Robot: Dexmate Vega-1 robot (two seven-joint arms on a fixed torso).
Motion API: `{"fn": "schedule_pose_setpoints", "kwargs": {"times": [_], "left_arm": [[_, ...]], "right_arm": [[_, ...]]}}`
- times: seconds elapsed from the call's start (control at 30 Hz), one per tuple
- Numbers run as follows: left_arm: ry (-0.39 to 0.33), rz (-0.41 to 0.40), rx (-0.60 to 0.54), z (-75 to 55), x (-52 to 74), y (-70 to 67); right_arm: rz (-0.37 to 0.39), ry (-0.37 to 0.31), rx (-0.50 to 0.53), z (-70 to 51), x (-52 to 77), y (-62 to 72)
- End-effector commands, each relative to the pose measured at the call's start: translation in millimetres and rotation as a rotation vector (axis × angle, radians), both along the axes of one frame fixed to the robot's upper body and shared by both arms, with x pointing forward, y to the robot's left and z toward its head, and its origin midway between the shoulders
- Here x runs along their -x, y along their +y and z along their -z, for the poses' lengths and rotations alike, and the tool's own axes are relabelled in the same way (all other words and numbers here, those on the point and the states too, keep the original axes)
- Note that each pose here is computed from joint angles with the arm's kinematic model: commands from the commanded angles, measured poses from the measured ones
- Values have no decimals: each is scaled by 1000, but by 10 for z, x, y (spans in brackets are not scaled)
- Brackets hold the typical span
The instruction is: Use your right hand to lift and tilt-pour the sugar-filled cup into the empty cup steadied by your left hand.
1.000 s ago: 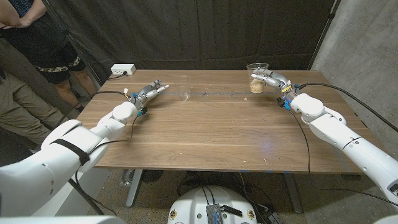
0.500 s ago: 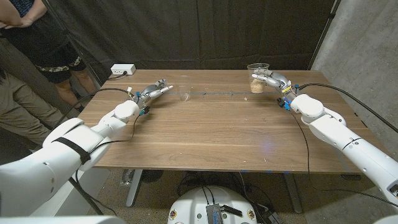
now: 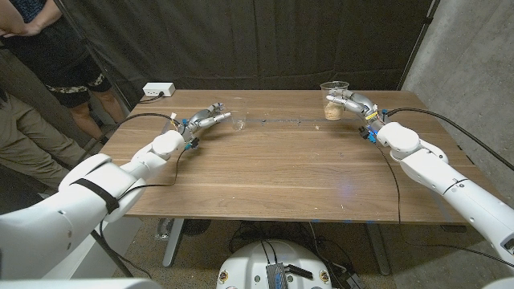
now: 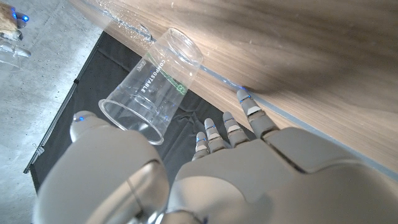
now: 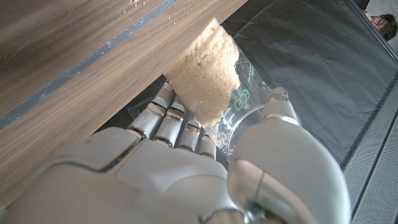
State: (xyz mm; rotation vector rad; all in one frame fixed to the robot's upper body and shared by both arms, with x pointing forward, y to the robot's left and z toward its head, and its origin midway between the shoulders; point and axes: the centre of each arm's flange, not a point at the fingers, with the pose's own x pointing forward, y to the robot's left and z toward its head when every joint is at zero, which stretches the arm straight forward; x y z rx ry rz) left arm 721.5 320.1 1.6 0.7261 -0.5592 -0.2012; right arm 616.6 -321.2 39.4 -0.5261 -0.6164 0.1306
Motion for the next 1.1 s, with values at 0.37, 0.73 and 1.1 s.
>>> {"fn": "schedule_pose_setpoints", "kwargs": {"times": [0.37,0.73,1.1], "left_arm": [[22,-14,-17,-53,-90,-191],[64,-41,-32,-84,-173,-272],[58,-39,-50,-164,-192,-363]], "right_arm": [[9,-4,-6,45,112,-112],[16,-2,-10,70,140,-144],[16,-1,-14,72,123,-183]]}}
